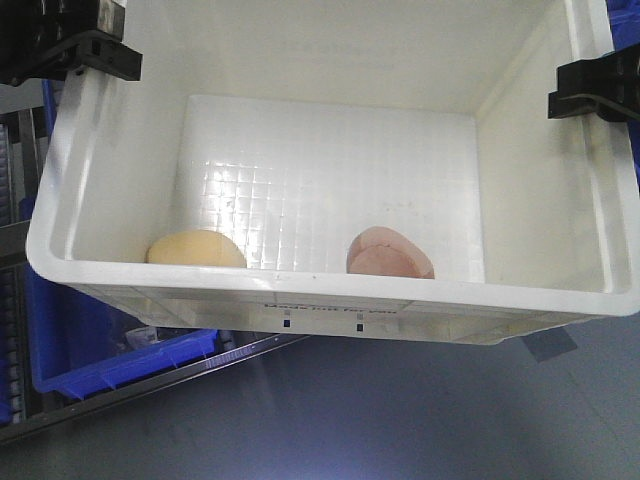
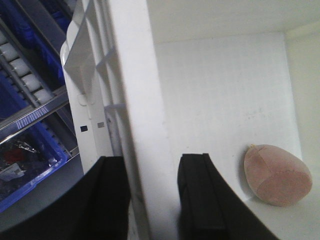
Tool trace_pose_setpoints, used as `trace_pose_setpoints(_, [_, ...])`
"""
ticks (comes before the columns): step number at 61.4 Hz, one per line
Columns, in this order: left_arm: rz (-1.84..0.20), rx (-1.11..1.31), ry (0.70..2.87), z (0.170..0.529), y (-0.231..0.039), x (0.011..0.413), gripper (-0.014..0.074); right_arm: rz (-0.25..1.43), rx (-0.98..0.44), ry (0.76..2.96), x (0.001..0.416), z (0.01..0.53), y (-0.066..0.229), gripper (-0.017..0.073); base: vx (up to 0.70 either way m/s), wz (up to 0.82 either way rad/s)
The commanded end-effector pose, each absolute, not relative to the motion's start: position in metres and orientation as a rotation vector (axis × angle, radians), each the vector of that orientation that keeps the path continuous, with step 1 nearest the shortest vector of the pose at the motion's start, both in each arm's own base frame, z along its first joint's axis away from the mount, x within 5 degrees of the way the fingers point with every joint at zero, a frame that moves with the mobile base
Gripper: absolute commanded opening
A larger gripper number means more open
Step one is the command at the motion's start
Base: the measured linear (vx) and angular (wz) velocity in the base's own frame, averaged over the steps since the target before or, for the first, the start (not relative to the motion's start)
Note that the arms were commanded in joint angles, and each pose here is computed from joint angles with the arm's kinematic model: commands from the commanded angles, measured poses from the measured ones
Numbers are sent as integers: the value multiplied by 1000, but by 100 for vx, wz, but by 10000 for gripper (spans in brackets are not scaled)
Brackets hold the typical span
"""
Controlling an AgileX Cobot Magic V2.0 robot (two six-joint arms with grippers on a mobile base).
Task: Place moving items into box and shelve
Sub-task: 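Keep holding the crate level as the base approaches the blue-bin shelf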
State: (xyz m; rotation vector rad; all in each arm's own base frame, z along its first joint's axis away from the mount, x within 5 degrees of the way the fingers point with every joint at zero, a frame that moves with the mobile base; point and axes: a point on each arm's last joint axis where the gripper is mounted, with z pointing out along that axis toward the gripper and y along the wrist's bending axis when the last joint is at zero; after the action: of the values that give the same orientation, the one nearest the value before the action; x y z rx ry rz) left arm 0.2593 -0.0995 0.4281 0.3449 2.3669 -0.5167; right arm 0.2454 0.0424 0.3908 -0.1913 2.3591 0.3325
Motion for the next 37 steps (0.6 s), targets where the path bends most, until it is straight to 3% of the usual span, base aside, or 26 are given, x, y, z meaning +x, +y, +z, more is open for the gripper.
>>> trace_pose_setpoints(1, [-695, 312, 2146, 465, -108, 245, -6, 434, -151, 2155, 240, 423, 48, -6, 3, 29])
trace_pose_setpoints(37, [-695, 312, 2146, 465, -108, 245, -6, 434, -151, 2155, 240, 423, 48, -6, 2, 34])
